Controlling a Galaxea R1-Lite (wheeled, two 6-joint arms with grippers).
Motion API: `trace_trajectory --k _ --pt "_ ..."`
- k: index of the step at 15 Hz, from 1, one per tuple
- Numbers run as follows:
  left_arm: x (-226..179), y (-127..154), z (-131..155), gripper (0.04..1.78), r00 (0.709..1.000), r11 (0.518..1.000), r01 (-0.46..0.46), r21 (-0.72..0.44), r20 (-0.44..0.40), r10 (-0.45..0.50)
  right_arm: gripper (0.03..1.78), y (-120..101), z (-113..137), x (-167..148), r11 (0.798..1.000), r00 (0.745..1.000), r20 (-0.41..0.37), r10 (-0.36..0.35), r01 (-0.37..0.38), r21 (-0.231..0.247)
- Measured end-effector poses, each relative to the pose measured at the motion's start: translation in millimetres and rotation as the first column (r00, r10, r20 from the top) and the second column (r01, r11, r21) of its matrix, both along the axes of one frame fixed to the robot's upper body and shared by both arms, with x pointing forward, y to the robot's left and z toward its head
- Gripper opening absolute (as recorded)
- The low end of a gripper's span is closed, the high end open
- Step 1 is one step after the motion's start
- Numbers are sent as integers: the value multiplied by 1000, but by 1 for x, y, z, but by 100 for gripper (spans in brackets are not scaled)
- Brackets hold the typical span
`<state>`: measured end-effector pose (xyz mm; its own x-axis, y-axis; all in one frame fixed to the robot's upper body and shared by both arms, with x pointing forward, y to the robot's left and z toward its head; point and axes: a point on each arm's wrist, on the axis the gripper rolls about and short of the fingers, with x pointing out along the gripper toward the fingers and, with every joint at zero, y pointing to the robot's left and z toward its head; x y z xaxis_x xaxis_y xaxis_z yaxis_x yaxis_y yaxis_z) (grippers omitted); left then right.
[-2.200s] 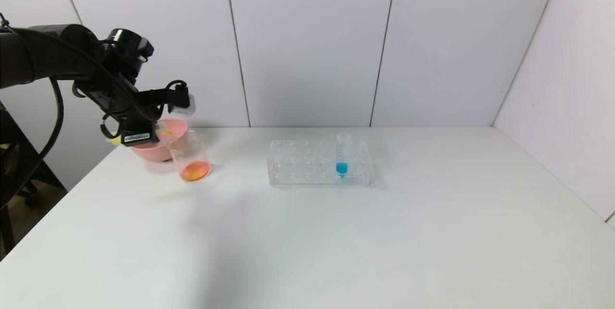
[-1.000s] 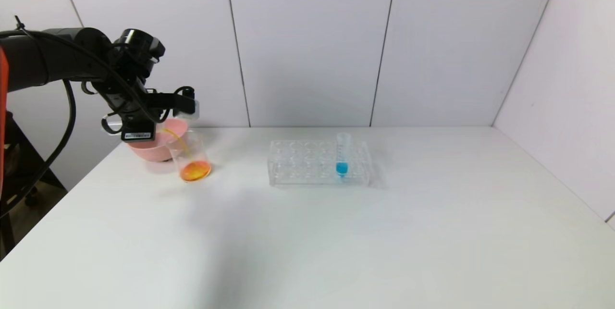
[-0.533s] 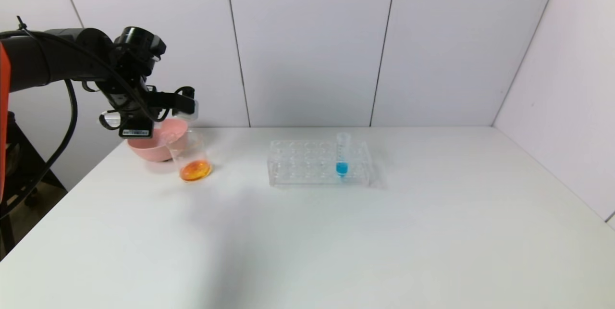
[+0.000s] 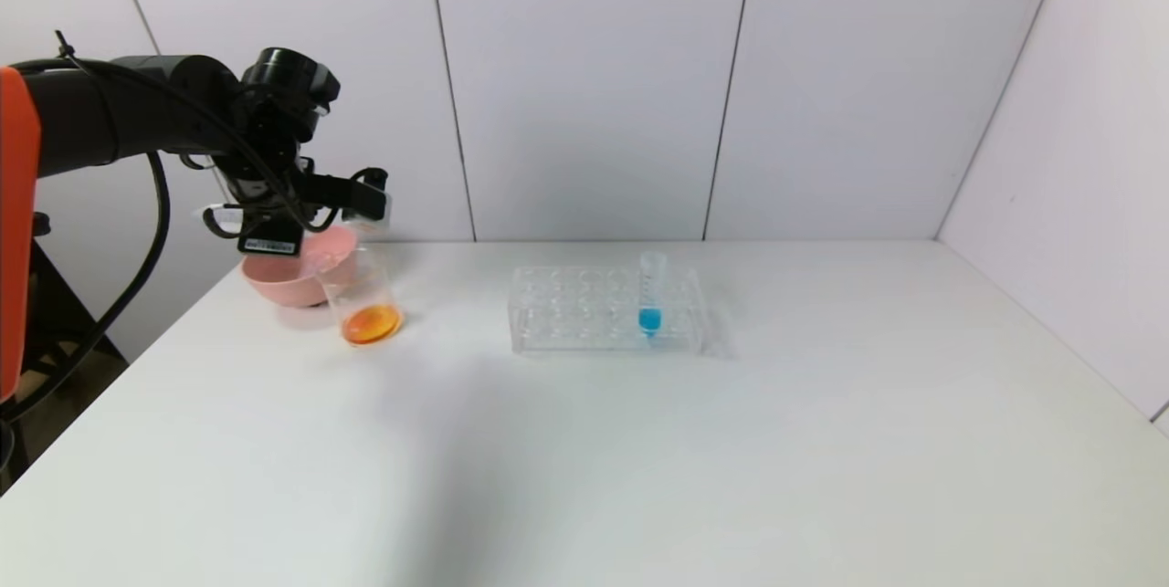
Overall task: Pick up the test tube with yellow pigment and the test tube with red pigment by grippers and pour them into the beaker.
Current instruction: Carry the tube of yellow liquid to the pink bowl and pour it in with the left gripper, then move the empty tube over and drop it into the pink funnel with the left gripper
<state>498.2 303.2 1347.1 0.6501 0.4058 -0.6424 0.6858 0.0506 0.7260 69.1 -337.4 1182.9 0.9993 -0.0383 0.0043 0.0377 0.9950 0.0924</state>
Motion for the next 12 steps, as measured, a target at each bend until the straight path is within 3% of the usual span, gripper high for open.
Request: trace_trajectory --k 4,8,10,12 --pt "0 1 0 45 1000 1000 -2 -23 4 2 171 0 0 0 1000 1000 0 0 0 0" --pt "-1 26 8 45 997 969 55 -241 62 -41 171 0 0 0 1000 1000 0 0 0 0" --pt "1 37 11 45 989 903 123 -412 123 -79 171 0 0 0 1000 1000 0 0 0 0" --pt "2 50 14 45 981 785 177 -594 170 -92 171 0 0 0 1000 1000 0 0 0 1"
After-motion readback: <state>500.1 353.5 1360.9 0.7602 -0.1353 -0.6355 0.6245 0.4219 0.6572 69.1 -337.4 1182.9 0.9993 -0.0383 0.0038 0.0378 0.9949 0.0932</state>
